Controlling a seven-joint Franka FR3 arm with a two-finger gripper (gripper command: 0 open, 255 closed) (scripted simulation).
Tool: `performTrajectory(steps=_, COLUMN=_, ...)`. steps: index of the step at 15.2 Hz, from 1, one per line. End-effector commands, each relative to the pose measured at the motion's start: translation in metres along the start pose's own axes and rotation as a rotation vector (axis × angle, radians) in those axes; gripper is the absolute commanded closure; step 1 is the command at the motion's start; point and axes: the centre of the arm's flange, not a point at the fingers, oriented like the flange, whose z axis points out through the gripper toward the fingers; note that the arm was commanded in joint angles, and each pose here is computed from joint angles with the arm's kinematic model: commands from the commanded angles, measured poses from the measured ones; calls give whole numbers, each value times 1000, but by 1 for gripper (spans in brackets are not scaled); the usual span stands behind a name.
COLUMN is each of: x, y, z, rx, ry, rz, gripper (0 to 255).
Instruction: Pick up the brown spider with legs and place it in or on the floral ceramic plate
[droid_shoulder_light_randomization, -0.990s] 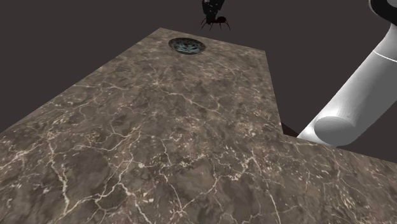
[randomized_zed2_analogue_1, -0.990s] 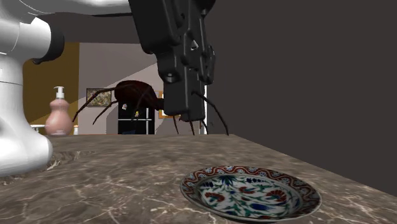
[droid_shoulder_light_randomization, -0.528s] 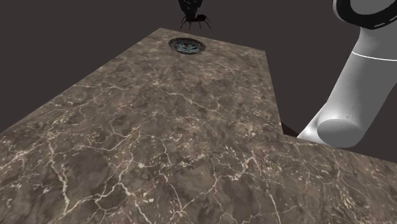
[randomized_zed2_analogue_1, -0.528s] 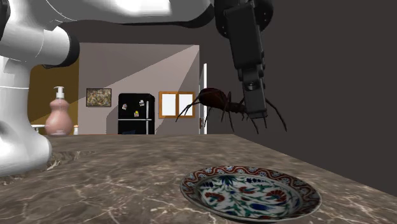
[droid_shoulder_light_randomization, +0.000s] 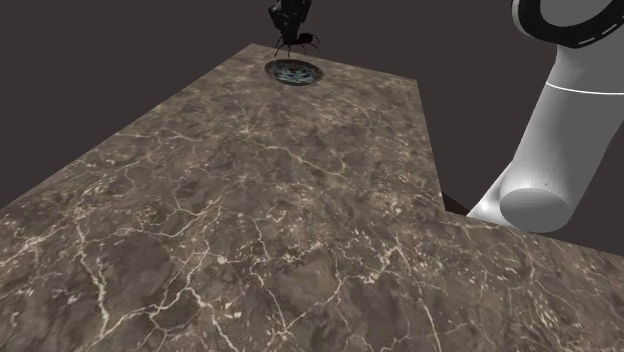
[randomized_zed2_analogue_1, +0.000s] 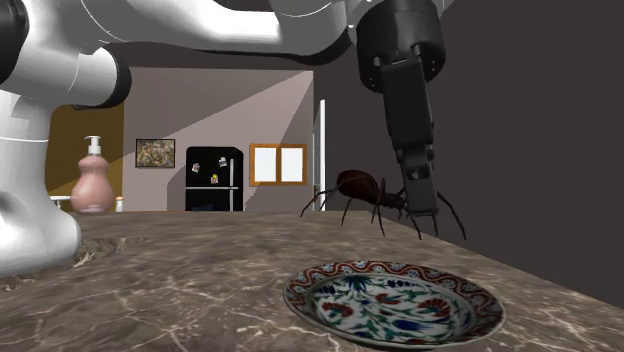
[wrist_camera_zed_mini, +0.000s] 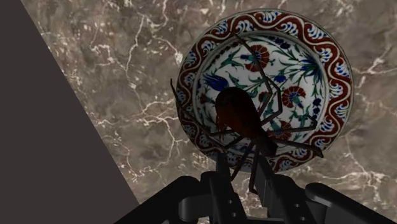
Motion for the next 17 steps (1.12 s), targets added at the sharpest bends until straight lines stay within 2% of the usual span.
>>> performTrajectory(steps=1, x=-1, y=-3, z=11, rx=0, ry=0, rz=0, gripper=255)
performTrajectory(steps=7, x=-6, y=-9, z=46, rx=0, ry=0, rz=0, gripper=255)
performTrajectory(steps=15, x=-6, y=-9, z=46, rx=0, ry=0, rz=0, gripper=255)
performTrajectory(steps=16, x=-6, y=-10, z=46, rx=0, ry=0, rz=0, gripper=0)
performTrajectory(steps=17, x=-6, y=-9, z=46, rx=0, ry=0, rz=0, gripper=0)
